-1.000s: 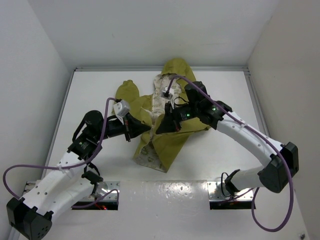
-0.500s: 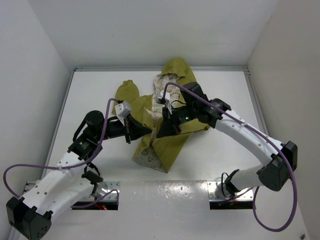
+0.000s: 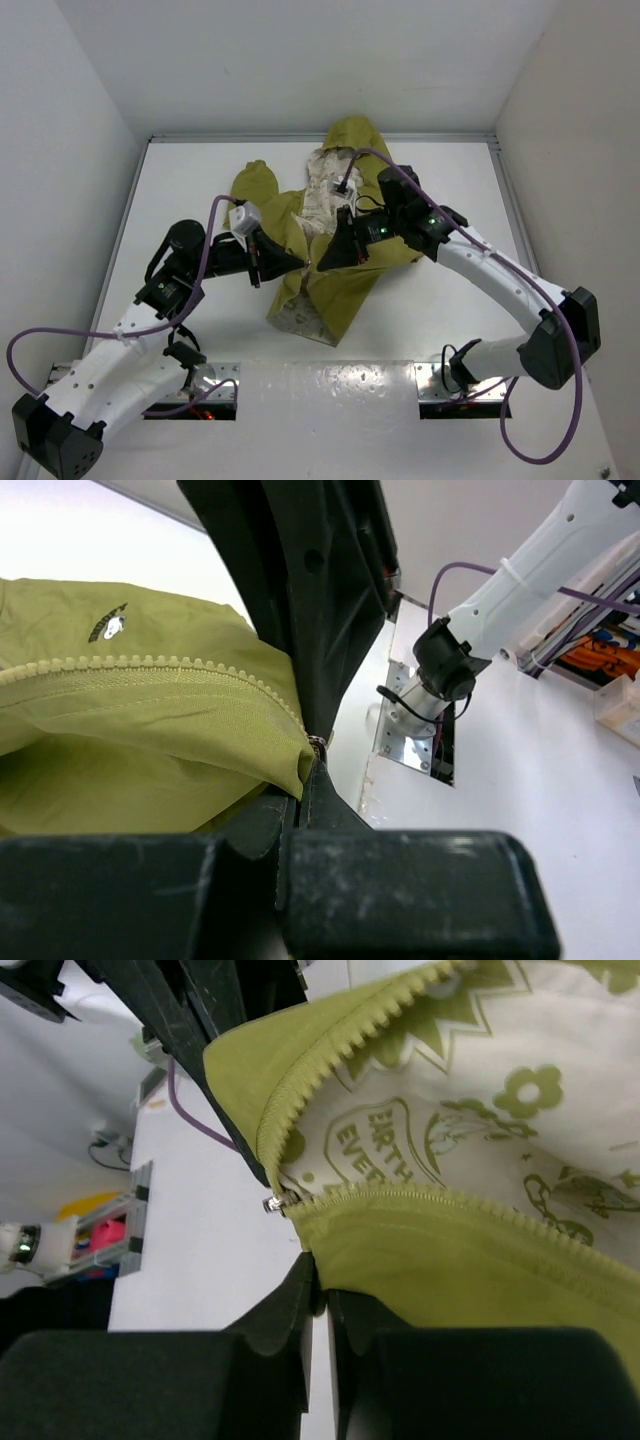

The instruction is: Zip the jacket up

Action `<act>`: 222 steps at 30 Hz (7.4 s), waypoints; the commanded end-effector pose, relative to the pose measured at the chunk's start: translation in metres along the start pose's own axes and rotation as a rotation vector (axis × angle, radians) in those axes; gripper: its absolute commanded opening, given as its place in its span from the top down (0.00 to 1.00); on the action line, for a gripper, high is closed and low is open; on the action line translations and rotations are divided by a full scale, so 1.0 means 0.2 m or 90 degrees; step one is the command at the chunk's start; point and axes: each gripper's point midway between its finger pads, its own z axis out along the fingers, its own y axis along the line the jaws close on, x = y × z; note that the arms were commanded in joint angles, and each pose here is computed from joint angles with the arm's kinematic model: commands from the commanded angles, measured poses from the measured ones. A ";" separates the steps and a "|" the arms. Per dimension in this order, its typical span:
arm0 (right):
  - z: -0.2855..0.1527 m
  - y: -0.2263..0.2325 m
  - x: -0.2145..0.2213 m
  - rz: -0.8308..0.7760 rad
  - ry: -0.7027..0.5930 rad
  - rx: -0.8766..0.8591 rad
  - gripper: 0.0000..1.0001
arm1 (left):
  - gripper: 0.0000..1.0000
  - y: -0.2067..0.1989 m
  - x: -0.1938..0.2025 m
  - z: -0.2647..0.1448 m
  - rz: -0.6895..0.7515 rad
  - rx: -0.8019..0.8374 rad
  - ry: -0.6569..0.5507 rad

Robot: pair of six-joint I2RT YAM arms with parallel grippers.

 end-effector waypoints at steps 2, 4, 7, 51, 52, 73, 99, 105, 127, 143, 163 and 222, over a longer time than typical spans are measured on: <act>-0.04 0.13 -0.13 0.031 -0.089 -0.098 0.86 | 1.00 -0.07 -0.19 0.00 0.043 0.025 -0.063; -0.05 0.15 -0.16 0.032 -0.117 -0.121 0.79 | 1.00 -0.06 -0.18 -0.01 0.022 0.019 -0.065; -0.05 0.21 -0.19 0.047 -0.136 -0.162 0.76 | 1.00 -0.04 -0.20 0.00 0.016 0.017 -0.076; 0.03 0.30 0.11 -0.160 0.033 -0.105 1.00 | 1.00 -0.02 -0.37 0.00 -0.097 0.009 -0.167; 0.03 0.30 0.12 -0.162 0.036 -0.105 1.00 | 1.00 -0.01 -0.38 0.00 -0.104 0.003 -0.170; 0.06 0.28 0.15 -0.022 0.035 -0.118 1.00 | 0.91 0.25 -0.39 -0.16 0.085 -0.252 -0.102; 0.02 0.17 -0.25 0.212 -0.185 -0.145 0.46 | 1.00 0.02 -0.20 -0.05 -0.141 -0.023 -0.115; 0.02 0.18 -0.25 0.199 -0.185 -0.155 0.61 | 1.00 0.02 -0.18 -0.04 -0.164 -0.016 -0.122; 0.06 0.25 0.07 0.008 -0.055 -0.111 1.00 | 0.39 0.28 -0.30 -0.20 0.038 -0.263 -0.121; 0.12 0.09 0.05 0.300 -0.063 -0.057 1.00 | 0.71 0.06 0.14 -0.19 -0.158 -0.133 0.157; 0.19 -0.14 0.06 0.400 -0.034 0.117 1.00 | 0.71 0.13 0.10 -0.03 -0.250 -0.172 0.174; 0.17 -0.04 -0.02 0.393 -0.077 0.057 1.00 | 0.77 0.21 0.18 0.02 -0.267 -0.219 0.194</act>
